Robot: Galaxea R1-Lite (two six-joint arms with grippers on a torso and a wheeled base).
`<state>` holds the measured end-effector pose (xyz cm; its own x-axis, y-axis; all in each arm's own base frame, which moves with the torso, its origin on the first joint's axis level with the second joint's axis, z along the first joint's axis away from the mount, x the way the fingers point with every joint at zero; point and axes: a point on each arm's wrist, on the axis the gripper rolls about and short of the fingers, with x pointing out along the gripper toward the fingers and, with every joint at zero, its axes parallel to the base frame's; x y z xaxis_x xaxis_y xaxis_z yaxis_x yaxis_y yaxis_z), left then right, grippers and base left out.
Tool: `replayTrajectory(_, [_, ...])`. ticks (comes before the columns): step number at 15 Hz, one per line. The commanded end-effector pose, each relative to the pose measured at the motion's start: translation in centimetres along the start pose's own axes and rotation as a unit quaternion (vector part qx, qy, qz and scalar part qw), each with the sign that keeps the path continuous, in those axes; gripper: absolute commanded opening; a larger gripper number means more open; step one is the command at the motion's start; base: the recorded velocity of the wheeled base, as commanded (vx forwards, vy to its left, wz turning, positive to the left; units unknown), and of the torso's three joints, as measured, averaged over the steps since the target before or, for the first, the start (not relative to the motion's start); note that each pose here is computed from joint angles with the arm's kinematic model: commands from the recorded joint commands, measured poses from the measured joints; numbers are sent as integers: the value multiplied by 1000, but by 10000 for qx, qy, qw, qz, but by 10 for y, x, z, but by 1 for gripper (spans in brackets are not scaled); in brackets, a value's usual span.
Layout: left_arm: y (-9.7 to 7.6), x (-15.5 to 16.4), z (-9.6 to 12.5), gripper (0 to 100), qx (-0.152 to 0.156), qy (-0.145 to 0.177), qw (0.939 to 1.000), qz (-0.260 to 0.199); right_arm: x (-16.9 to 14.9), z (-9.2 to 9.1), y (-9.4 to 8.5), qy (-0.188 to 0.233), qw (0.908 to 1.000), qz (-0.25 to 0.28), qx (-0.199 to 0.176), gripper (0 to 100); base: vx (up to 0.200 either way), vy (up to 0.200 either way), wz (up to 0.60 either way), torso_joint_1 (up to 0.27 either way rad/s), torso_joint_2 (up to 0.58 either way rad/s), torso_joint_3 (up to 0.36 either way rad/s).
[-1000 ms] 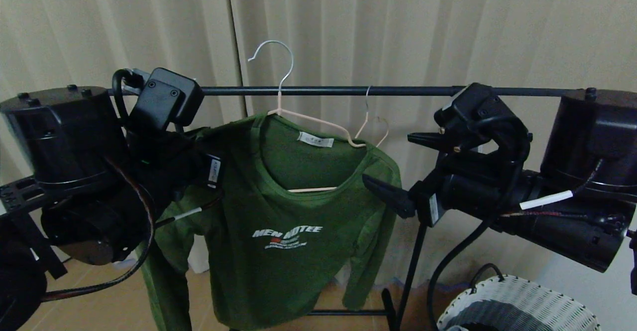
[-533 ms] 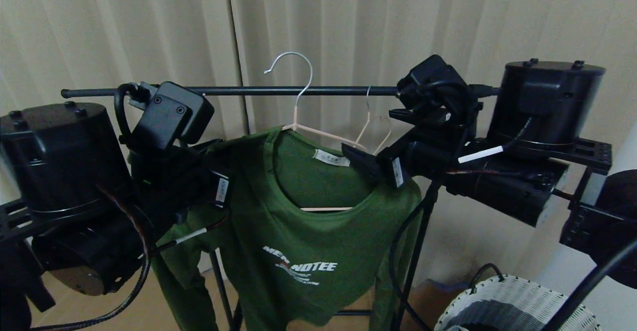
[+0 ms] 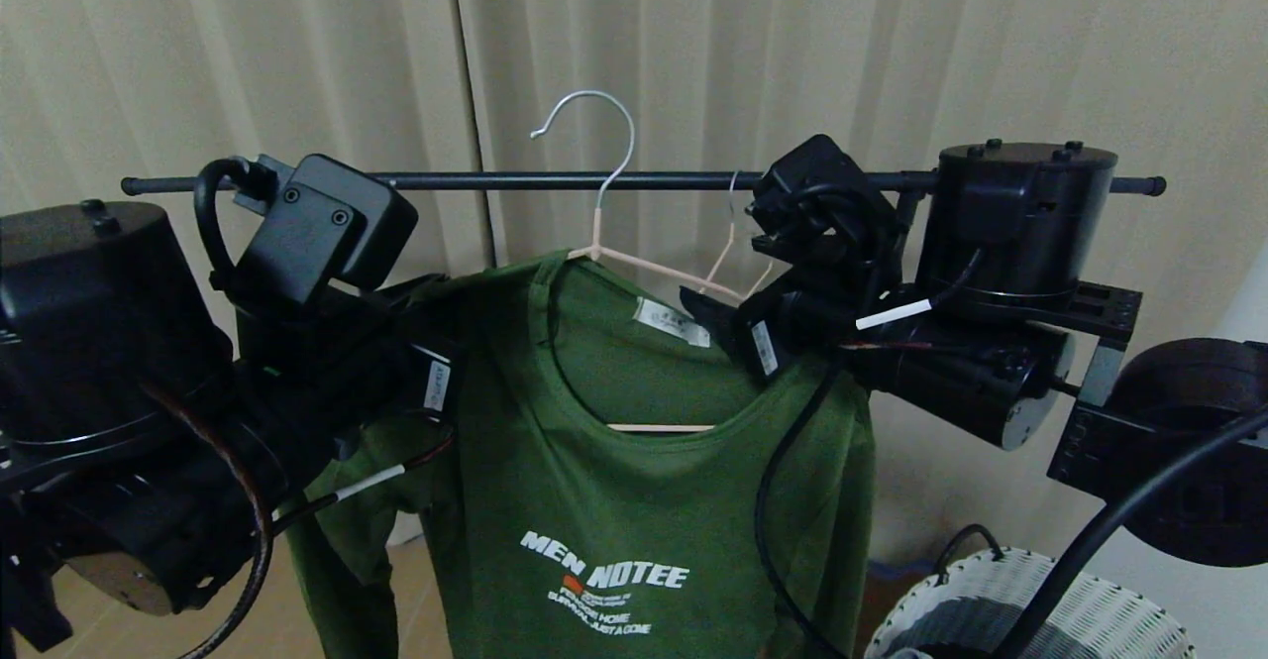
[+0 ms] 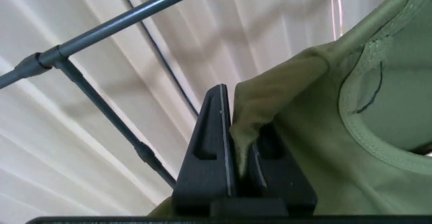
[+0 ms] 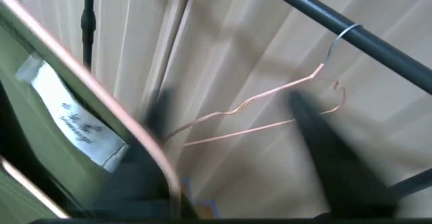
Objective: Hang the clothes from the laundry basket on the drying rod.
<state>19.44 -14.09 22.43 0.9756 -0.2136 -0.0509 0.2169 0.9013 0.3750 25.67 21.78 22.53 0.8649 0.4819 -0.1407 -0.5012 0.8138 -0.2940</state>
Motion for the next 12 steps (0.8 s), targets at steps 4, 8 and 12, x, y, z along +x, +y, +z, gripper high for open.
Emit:
replayTrajectory(4, [0,0,-1,0,24,13,10000,-6,-1,-1,0,6,10000,4,-16,0,0,0,0,0,0,0])
replayTrajectory(8, [-2,-1,-6,0,61,84,9999,-33,-2,-1,0,14,10000,6,-18,0,0,0,0,0,0,0])
replayTrajectory(12, [-2,-2,-8,100,31,109,9999,-66,-14,0,-3,-8,10000,0,-13,0,0,0,0,0,0,0])
